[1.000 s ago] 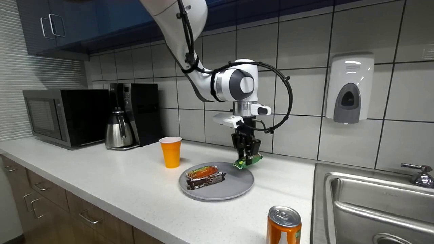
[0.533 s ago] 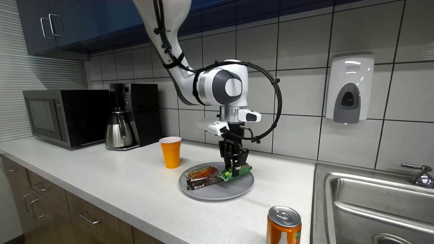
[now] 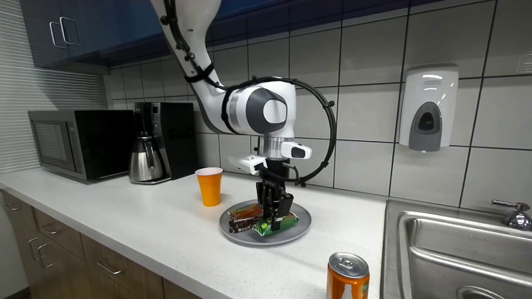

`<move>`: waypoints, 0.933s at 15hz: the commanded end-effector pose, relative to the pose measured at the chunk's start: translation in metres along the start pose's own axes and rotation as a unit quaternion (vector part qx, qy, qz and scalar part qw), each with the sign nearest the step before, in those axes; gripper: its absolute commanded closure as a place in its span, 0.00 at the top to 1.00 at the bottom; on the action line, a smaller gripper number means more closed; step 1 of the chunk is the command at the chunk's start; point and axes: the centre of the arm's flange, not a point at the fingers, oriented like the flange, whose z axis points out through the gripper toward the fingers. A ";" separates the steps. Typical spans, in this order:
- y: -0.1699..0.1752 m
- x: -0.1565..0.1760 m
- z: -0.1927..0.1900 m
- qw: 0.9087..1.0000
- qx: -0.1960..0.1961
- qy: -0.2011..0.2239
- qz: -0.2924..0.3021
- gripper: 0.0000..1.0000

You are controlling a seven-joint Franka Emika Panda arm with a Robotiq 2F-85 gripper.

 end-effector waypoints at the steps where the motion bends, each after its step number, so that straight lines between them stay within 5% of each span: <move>1: 0.003 -0.021 -0.010 1.000 0.001 0.001 0.010 0.68; 6: 0.001 -0.027 -0.020 1.000 0.001 0.006 0.007 0.99; 14: -0.006 -0.056 -0.058 0.998 -0.011 0.038 -0.046 1.00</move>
